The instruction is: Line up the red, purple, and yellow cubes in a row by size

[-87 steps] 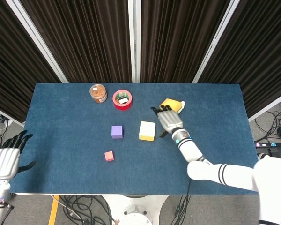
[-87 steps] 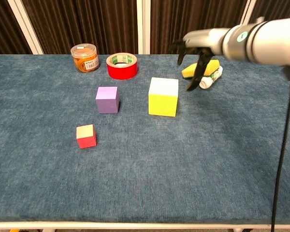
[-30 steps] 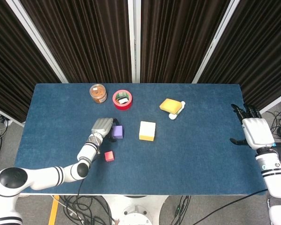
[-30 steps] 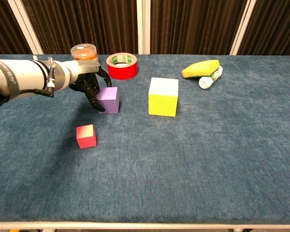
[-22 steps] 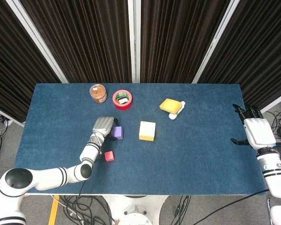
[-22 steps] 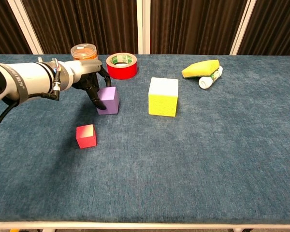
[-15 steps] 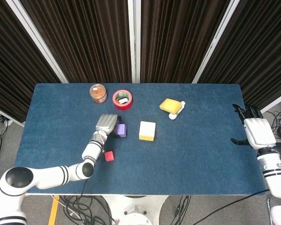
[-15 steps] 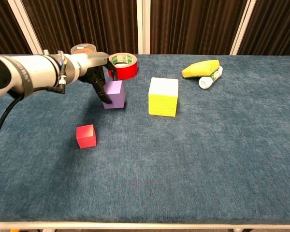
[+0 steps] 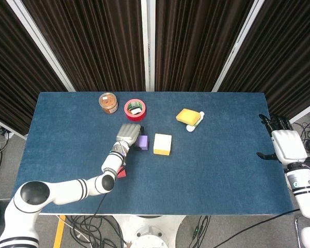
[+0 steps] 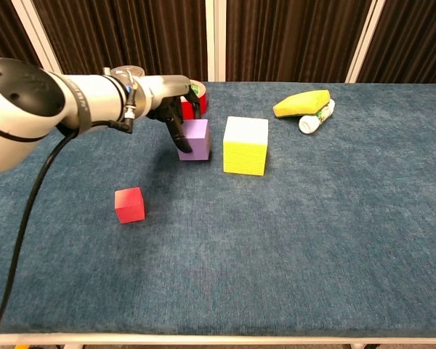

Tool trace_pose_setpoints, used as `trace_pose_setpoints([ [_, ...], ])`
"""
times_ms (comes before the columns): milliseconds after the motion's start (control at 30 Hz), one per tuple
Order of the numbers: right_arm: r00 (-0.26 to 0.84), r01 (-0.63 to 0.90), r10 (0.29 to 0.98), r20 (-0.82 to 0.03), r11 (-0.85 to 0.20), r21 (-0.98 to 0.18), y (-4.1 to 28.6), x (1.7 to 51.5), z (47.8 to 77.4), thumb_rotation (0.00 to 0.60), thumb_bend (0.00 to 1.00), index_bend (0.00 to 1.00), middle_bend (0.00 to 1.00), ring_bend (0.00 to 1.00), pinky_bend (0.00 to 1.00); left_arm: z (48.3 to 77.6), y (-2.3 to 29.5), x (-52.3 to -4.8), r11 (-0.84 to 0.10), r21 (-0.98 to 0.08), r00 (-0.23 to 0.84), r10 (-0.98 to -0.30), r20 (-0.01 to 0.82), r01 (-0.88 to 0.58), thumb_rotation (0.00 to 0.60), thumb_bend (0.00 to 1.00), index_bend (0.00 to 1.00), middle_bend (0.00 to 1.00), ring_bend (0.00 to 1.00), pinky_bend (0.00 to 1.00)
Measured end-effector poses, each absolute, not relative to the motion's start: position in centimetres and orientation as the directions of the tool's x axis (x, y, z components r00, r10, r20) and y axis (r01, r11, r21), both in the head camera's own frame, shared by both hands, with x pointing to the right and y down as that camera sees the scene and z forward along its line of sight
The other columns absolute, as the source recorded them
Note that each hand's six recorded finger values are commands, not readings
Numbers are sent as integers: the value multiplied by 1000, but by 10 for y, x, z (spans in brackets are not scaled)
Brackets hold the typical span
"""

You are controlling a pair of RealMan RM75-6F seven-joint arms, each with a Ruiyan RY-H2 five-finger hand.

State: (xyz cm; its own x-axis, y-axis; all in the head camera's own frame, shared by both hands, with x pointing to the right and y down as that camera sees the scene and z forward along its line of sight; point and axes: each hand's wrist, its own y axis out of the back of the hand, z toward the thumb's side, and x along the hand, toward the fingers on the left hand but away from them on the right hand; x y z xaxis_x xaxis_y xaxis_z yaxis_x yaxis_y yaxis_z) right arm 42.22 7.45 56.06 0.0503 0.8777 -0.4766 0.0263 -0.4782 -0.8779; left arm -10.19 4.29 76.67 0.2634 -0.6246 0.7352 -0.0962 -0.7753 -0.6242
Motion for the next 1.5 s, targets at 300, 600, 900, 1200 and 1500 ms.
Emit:
trace_pose_setpoints([
  [300,35,28,879,-475,-476,-879,75,429,558,600,0,0,188,0,0,768,51,-82,-803,-587,267,-590,762,-100,600,221,570,910,947,1000],
  [600,29,32,881,-473,-473,-880,75,433,557,600,0,0,188,0,0,763,51,-71,-792,-607,269,-600,754,-65,600,220,569,908,947,1000],
  [900,23,32,880,-475,-475,-879,75,436,558,600,0,0,188,0,0,769,47,-76,-777,-628,244,-617,748,-39,600,220,567,907,946,1000],
  [1200,21,32,881,-472,-472,-881,74,437,557,600,0,0,187,0,0,772,49,-67,-786,-616,248,-607,755,-48,600,218,563,906,946,1000],
  [1500,15,31,881,-473,-473,-880,74,438,556,600,0,0,188,0,0,772,49,-62,-788,-614,246,-605,757,-47,600,216,550,902,946,1000],
])
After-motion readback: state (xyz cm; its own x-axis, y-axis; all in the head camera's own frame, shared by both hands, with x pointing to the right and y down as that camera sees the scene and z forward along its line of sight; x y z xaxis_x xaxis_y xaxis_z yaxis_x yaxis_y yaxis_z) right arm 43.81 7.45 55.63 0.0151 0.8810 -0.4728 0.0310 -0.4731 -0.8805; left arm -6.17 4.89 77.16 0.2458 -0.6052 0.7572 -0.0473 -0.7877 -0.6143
